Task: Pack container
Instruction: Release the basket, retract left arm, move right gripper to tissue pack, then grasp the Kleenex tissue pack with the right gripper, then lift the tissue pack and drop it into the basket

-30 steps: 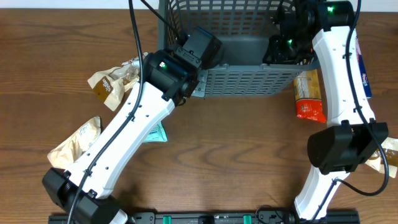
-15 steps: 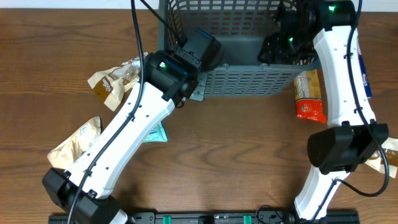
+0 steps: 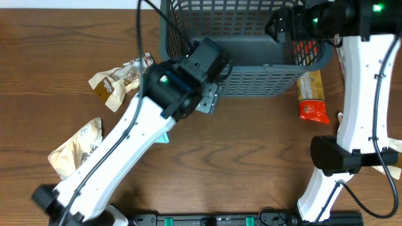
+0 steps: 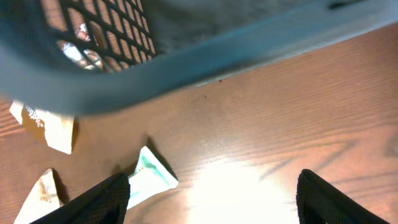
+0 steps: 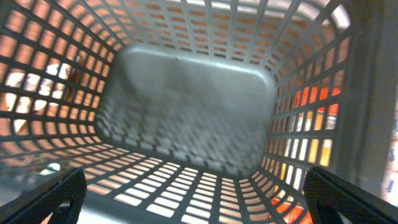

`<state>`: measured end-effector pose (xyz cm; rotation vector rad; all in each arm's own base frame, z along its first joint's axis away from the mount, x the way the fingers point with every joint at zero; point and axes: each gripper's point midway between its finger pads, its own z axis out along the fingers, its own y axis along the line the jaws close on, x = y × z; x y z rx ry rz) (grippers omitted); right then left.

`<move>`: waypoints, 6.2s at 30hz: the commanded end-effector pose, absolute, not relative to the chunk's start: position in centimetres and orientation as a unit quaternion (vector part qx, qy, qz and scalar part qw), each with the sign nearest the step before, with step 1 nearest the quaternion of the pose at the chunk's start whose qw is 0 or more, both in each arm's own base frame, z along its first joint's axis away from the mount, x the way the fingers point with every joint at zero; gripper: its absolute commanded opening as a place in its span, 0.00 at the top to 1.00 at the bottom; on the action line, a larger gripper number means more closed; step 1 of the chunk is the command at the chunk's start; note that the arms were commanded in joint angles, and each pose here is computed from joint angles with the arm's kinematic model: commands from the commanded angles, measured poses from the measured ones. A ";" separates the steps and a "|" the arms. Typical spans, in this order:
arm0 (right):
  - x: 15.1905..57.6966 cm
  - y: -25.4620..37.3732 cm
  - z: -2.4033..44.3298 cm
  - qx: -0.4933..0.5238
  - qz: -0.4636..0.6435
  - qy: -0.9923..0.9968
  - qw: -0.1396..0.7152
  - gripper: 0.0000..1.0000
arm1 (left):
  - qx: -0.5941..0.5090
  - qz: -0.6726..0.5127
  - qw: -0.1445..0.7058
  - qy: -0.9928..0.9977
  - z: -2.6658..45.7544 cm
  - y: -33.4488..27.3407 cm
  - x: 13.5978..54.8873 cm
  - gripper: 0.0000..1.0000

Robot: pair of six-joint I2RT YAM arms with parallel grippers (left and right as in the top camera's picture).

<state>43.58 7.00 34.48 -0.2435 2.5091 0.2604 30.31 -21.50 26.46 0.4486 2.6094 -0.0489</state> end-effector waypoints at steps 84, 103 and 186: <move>47.5 -24.4 11.0 0.047 -0.079 0.975 0.203 0.01 | 0.127 0.117 0.318 0.932 35.3 -4.7 18.6 0.01; 47.6 -25.3 3.5 0.064 -0.055 0.984 0.156 0.01 | 0.129 0.108 0.314 0.934 35.2 -5.0 18.4 0.01; 48.5 7.4 30.3 -0.164 0.148 0.910 0.350 0.99 | 0.139 0.078 0.298 0.941 34.6 -6.0 17.9 0.01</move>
